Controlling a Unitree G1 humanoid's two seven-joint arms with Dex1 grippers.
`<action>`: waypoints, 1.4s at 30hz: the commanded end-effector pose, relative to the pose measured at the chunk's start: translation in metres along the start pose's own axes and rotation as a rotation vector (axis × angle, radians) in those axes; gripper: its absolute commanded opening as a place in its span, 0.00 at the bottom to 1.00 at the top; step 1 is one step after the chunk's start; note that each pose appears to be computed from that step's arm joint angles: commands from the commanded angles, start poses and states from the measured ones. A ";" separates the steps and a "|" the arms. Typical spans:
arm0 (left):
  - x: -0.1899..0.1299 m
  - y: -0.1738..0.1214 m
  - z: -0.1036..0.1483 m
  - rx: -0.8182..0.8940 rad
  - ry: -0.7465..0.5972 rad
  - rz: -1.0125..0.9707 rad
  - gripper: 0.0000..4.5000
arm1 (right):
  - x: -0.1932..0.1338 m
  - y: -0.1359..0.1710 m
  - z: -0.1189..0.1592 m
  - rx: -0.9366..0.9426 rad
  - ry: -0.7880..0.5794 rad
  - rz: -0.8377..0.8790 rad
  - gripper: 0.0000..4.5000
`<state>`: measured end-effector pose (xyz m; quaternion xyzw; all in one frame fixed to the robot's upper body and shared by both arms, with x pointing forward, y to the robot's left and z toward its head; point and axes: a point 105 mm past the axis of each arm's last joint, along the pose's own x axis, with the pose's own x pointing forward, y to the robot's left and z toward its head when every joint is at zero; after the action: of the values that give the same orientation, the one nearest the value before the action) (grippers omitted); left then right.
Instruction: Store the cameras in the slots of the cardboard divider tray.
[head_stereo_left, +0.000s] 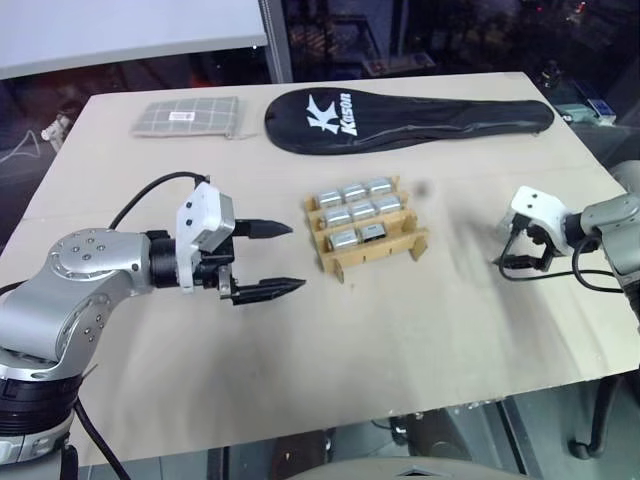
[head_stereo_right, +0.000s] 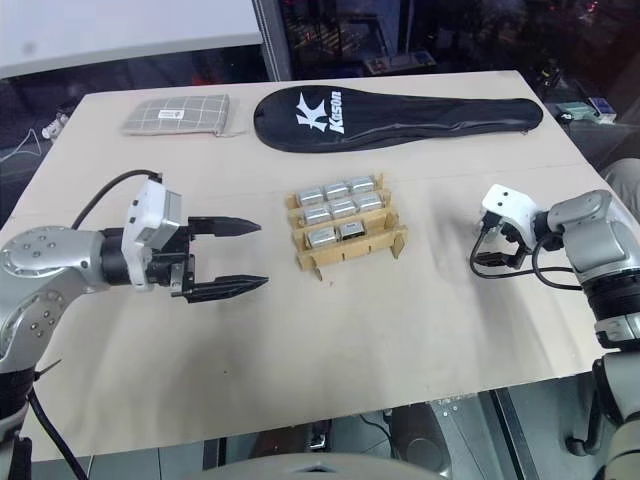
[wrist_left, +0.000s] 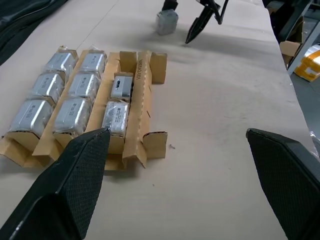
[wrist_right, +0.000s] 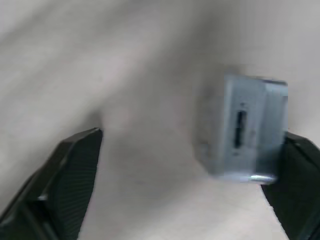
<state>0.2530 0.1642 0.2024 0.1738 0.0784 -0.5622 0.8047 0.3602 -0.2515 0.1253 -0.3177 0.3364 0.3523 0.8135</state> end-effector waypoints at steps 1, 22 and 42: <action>-0.002 -0.001 0.010 0.050 -0.006 -0.005 1.00 | -0.005 -0.007 0.005 0.019 -0.025 -0.037 0.99; -0.002 -0.001 0.009 0.049 -0.002 -0.008 1.00 | -0.023 -0.023 0.019 0.037 -0.073 -0.093 0.82; -0.010 0.003 0.017 0.097 0.009 -0.003 1.00 | -0.044 0.040 0.143 -0.588 -0.484 0.159 0.16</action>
<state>0.2519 0.1661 0.2088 0.1906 0.0792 -0.5712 0.7945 0.3648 -0.1569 0.2094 -0.3854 0.1007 0.5213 0.7547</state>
